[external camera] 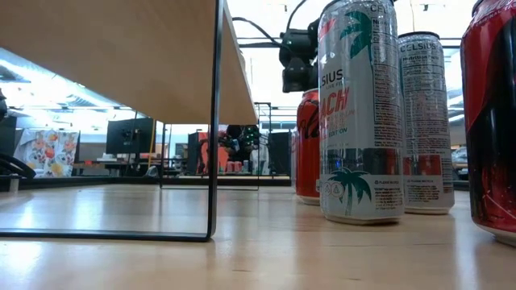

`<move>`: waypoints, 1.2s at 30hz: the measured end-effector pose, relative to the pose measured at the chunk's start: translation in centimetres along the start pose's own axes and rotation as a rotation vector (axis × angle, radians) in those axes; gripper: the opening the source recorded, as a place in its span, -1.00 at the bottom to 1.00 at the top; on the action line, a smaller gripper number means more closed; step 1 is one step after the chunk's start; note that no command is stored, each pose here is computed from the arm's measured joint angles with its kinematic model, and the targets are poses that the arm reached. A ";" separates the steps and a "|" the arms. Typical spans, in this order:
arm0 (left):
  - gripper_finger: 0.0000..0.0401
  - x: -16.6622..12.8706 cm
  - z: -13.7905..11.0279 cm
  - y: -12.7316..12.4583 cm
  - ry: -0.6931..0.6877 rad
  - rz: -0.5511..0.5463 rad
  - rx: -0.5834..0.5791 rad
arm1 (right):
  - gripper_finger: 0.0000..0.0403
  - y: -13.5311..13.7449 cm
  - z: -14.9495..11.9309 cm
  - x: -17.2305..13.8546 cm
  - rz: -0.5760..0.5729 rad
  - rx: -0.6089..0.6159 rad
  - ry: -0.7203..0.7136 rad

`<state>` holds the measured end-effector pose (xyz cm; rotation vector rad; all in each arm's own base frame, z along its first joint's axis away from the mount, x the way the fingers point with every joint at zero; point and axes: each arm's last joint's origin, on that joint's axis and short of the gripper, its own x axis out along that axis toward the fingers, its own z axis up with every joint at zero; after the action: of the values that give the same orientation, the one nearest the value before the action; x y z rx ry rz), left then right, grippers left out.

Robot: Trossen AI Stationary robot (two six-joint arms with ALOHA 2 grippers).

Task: Pick and place cans onto a shelf
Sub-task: Put the top red-silver soda can on the shelf

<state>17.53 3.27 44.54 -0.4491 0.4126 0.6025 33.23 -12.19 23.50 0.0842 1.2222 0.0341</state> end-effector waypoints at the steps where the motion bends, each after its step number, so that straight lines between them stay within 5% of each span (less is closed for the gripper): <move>1: 0.73 0.0 0.0 0.0 -0.001 0.000 -0.001 | 0.68 -0.1 0.0 0.0 0.011 -0.001 -0.004; 7: 0.73 0.0 0.0 0.0 -0.003 0.002 0.009 | 0.56 -0.2 -0.1 -0.1 0.039 -0.007 -0.015; 16: 0.73 -0.8 -0.1 0.0 0.005 -0.056 0.058 | 0.86 0.0 0.1 -0.1 0.004 0.015 -0.018; 22: 0.73 -1.9 -0.3 0.3 0.033 -0.139 0.093 | 0.88 1.0 0.5 0.1 -0.011 0.027 -0.021; 36: 0.73 -4.9 -0.8 1.9 0.016 -0.170 0.079 | 0.81 3.4 -0.4 3.2 -0.100 -0.114 0.070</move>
<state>12.48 2.07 45.74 -0.4088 0.4072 0.4168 33.97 -8.58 20.65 -0.0784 1.2902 0.0199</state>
